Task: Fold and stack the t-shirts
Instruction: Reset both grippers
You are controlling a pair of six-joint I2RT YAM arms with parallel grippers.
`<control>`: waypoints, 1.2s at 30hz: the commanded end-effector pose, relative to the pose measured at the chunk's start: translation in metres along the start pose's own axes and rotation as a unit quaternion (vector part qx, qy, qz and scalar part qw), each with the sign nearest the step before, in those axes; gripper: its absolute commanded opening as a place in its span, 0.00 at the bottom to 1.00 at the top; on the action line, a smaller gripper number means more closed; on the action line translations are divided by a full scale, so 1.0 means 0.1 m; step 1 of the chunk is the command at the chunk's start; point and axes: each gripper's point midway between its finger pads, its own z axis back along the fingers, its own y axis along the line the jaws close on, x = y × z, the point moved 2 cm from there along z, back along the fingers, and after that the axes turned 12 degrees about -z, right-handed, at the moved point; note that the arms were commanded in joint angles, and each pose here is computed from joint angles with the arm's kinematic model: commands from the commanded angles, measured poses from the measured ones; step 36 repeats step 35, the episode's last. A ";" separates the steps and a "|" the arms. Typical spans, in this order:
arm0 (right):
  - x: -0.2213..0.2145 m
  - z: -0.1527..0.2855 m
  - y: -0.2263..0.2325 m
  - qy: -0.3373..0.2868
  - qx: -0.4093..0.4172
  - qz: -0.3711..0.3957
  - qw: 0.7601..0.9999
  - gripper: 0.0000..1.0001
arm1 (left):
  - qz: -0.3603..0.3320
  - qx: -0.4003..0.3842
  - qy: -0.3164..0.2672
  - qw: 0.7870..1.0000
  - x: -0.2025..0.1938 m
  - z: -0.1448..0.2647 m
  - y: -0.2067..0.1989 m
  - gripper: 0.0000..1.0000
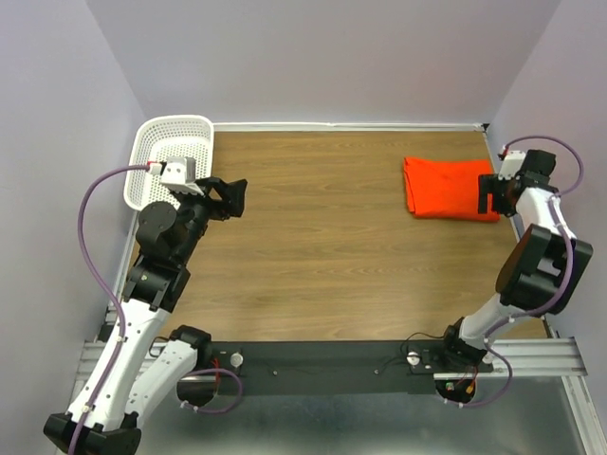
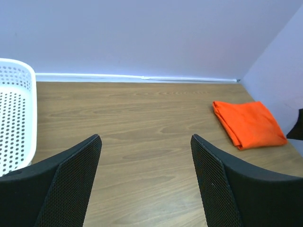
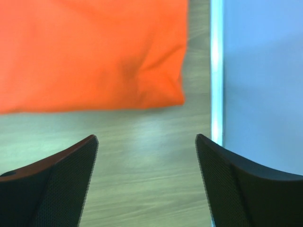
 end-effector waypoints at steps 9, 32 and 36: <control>-0.15 1.64 0.86 -0.287 0.152 0.144 0.935 1.00 | -0.025 0.030 0.014 0.999 -0.28 0.03 0.16 0.98; 0.14 1.78 0.27 -0.310 -0.011 -0.213 0.927 1.00 | -0.105 0.164 0.002 0.981 -0.14 0.38 0.73 0.98; 0.12 1.70 0.26 -0.306 -0.015 -0.212 0.928 1.00 | -0.106 0.163 -0.001 0.981 -0.14 0.39 0.73 0.98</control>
